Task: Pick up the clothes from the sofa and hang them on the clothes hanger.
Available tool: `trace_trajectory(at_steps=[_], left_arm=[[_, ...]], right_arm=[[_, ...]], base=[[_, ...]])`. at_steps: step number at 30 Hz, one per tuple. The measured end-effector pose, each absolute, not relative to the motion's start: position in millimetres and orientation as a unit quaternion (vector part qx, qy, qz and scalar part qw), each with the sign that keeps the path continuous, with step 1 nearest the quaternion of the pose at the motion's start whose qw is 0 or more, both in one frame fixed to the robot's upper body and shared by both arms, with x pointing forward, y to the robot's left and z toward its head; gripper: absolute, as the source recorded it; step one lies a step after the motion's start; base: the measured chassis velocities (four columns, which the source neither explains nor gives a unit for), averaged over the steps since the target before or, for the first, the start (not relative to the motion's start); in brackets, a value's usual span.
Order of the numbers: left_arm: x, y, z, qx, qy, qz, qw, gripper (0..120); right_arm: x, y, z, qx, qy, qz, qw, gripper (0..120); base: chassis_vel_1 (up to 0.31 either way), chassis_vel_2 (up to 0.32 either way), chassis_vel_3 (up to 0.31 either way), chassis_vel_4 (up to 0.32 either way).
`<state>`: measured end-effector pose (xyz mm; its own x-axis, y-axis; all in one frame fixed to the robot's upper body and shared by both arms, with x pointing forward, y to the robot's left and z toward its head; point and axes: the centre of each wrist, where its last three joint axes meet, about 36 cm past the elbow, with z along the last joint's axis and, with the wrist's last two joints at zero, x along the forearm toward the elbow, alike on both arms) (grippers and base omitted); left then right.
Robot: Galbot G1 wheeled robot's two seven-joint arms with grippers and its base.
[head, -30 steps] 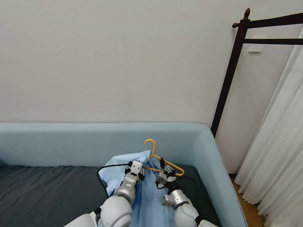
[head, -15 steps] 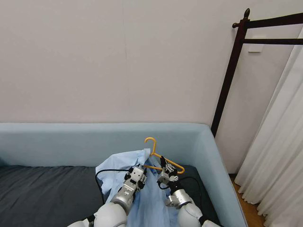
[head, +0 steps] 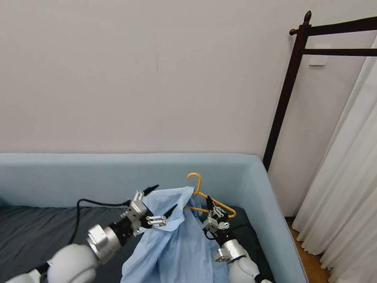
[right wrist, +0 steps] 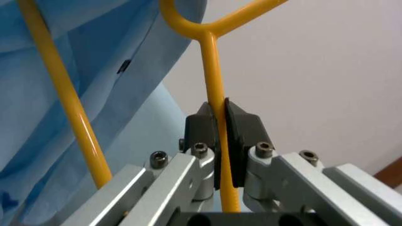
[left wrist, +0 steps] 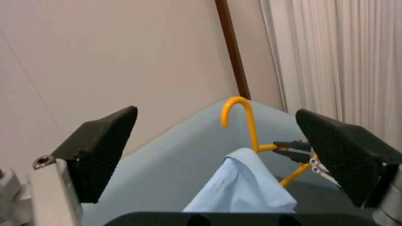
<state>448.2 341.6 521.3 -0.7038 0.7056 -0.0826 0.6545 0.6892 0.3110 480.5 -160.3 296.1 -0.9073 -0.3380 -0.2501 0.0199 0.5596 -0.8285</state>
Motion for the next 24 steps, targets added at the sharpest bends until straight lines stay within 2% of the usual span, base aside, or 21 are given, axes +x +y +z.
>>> trace_trajectory(at_steps=[4, 7, 14, 24], left_arm=[[490.3, 401.6, 536.8, 0.442, 0.886, 0.124, 0.068, 100], [520.1, 417.8, 534.1, 0.495, 0.857, 0.132, 0.045, 100], [592.0, 425.8, 537.1, 0.543, 0.829, 0.135, 0.007, 100], [635.5, 415.5, 521.2, 0.566, 0.811, 0.137, -0.054, 100]], right_arm=[[493.6, -142.5, 303.9, -0.11, 0.854, -0.458, 0.219, 3], [494.1, -141.4, 305.5, -0.114, 0.85, -0.463, 0.226, 3], [497.1, -150.5, 312.3, -0.111, 0.837, -0.477, 0.244, 3], [502.5, -154.7, 314.7, -0.108, 0.83, -0.484, 0.254, 3]], base=[[0.0, 0.0, 0.0, 0.0], [0.0, 0.0, 0.0, 0.0], [0.0, 0.0, 0.0, 0.0], [0.0, 0.0, 0.0, 0.0]])
